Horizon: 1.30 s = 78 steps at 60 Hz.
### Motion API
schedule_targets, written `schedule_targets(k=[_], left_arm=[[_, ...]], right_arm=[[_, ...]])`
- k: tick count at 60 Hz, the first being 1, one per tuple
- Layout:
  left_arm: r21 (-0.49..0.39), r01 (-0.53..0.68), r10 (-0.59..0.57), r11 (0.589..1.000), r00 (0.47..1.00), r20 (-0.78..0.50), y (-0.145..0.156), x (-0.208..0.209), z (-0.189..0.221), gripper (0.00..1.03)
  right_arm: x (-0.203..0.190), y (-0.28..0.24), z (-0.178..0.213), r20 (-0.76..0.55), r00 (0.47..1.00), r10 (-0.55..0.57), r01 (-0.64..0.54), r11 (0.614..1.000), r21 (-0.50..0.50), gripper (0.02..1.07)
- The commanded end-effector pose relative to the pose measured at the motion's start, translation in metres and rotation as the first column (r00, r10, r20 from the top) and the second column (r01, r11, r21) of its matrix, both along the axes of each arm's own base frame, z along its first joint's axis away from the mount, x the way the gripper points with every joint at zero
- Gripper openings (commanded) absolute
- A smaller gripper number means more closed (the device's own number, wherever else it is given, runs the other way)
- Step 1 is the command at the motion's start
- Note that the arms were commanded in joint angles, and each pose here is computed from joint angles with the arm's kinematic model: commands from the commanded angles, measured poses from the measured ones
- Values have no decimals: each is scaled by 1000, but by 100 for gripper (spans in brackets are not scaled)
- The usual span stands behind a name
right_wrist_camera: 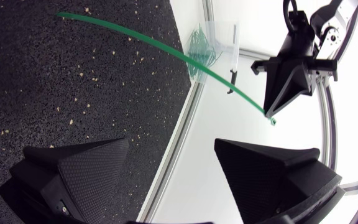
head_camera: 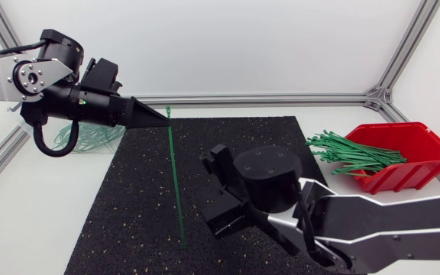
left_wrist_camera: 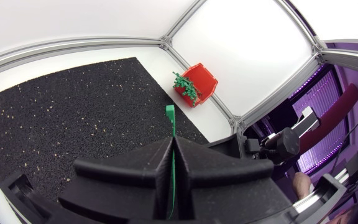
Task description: Take a green cable tie from the red box, thread the tail through the head to close it, then place it in the transparent bin on the left.
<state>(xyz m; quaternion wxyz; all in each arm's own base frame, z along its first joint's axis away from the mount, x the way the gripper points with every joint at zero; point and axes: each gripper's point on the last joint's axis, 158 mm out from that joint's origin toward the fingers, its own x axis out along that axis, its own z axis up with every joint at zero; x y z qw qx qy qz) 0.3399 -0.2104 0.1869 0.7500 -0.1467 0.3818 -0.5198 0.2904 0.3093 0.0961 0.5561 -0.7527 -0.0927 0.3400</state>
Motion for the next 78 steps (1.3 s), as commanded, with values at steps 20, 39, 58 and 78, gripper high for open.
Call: schedule_targets(k=[20, 39, 58, 78], left_arm=[[16, 85, -85, 996, 996, -1, -11, -5, -5, 3], [45, 141, -140, 989, 990, -17, -9, -8, -11, 3], [54, 148, -147, 988, 989, -5, -12, 8, -14, 3], [59, 184, -184, 981, 983, 8, -25, 23, -24, 3]], right_arm=[[-24, 12, -6, 153, 952, 264, -253, 963, -89, 102], [-19, 10, -13, 257, 891, 374, -333, 924, -189, 102], [-29, 19, -11, 302, 833, 463, -417, 885, -206, 102], [-48, 24, -36, 241, 812, 531, -487, 845, -221, 102]])
